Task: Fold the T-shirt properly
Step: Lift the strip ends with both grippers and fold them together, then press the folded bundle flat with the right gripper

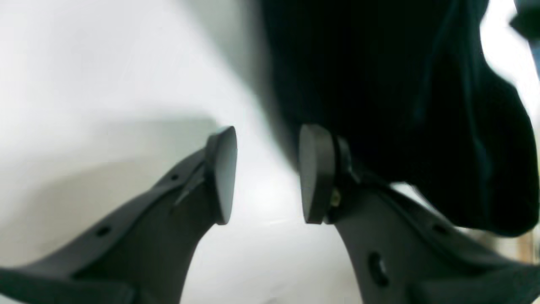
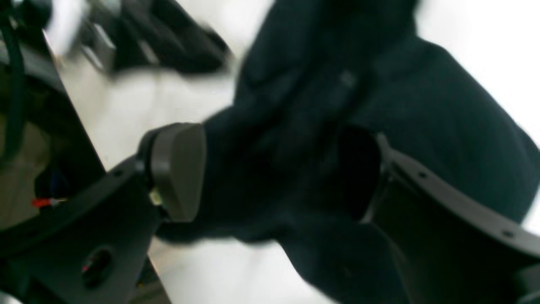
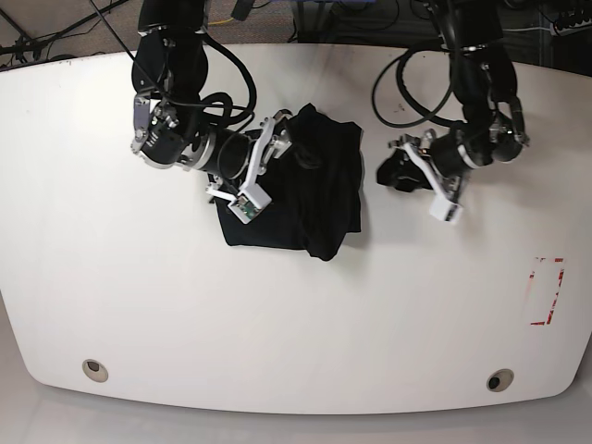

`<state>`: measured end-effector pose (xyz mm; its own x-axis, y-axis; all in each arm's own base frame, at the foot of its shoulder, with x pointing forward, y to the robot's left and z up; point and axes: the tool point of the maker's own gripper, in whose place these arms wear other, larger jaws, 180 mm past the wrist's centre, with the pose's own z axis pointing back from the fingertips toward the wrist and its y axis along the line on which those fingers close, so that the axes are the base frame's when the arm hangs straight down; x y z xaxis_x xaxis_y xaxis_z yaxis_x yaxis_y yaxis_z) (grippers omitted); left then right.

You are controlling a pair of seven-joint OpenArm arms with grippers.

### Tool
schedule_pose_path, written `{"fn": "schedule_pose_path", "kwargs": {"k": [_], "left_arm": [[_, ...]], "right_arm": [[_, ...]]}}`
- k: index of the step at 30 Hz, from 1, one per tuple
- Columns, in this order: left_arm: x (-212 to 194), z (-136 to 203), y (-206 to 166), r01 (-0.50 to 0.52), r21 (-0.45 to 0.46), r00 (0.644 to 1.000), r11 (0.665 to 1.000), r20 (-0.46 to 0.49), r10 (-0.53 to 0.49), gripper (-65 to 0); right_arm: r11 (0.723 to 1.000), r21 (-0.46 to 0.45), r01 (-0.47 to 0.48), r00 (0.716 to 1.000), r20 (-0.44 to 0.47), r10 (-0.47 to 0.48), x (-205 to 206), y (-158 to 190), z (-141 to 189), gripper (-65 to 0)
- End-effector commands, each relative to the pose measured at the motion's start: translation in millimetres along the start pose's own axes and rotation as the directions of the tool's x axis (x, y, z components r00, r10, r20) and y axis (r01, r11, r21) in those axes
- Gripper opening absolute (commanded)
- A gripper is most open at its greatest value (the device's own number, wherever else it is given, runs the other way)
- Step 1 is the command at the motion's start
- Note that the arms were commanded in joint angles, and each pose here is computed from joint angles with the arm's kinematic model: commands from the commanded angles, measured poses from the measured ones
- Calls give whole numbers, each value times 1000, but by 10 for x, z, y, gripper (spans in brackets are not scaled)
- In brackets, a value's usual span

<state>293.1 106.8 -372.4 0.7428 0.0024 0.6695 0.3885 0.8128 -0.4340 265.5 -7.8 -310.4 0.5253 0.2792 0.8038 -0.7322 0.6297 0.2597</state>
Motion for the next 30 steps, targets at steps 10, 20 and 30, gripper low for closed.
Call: {"fn": "schedule_pose_path", "kwargs": {"k": [10, 20, 30], "left_arm": [[405, 754, 686, 50, 205, 992, 977, 105, -72, -426], [551, 954, 570, 154, 253, 976, 955, 109, -186, -426], [702, 902, 296, 279, 221, 948, 935, 92, -304, -426]], "right_arm": [[1000, 6, -7, 1000, -9, 7, -94, -27, 116, -178], [983, 181, -26, 999, -25, 31, 43, 675, -502, -178], [976, 216, -35, 999, 10, 33, 183, 830, -564, -178]]}}
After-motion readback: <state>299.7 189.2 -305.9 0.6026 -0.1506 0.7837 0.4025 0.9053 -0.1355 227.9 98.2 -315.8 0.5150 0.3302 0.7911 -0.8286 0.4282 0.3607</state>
